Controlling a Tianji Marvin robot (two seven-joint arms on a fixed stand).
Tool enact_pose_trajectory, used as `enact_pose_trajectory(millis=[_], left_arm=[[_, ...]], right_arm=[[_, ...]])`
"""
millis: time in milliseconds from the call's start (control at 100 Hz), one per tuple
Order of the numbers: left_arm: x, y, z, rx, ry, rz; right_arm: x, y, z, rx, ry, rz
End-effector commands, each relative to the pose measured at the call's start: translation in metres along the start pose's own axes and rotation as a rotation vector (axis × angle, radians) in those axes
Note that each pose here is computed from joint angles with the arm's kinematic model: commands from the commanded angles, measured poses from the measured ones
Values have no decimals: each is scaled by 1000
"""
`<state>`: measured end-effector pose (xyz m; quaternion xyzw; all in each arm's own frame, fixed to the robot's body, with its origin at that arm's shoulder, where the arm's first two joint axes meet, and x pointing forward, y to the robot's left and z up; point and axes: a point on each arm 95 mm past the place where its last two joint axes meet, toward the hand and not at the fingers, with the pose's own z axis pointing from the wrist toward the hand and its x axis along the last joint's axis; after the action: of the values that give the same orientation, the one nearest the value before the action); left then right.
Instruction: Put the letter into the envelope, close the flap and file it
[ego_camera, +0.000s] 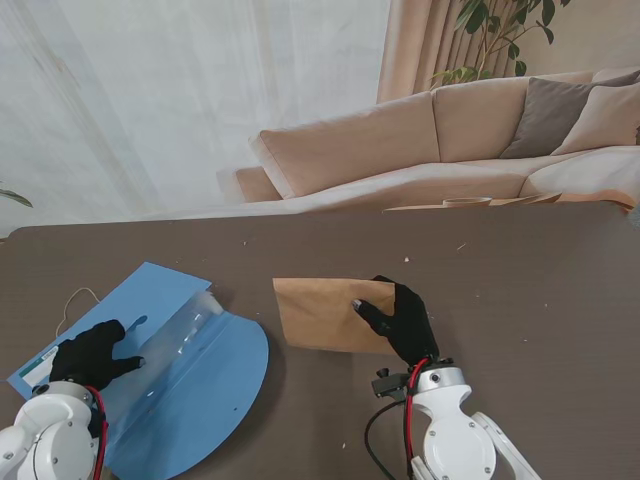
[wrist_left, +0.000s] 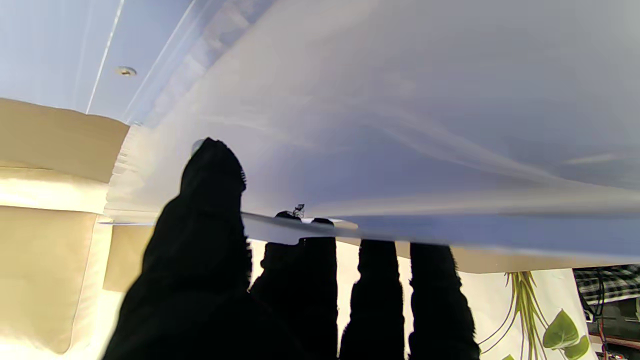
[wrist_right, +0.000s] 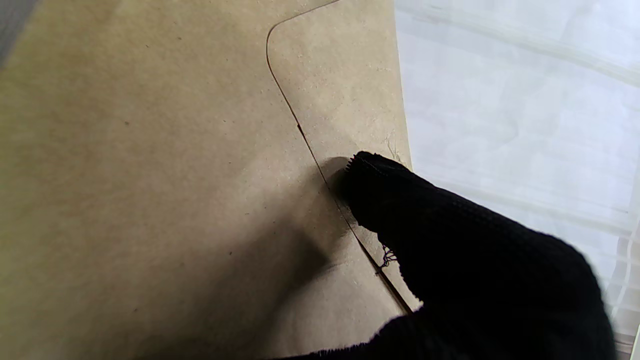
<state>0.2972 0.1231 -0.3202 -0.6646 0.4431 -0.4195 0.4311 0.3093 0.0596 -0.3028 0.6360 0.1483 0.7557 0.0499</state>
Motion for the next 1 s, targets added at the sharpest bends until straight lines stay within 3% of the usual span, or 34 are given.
enact_pose_trajectory(millis=[0,520,990], left_arm=[[9,-7,-2,-5,27,2],[43,-31,-5,-61,100,13],[79,-42,1,-64,129,118]], right_arm=[[0,-4,-1,19,1,5],[7,-8,3,31,56,5],[25,-27,33,179,198,-102]])
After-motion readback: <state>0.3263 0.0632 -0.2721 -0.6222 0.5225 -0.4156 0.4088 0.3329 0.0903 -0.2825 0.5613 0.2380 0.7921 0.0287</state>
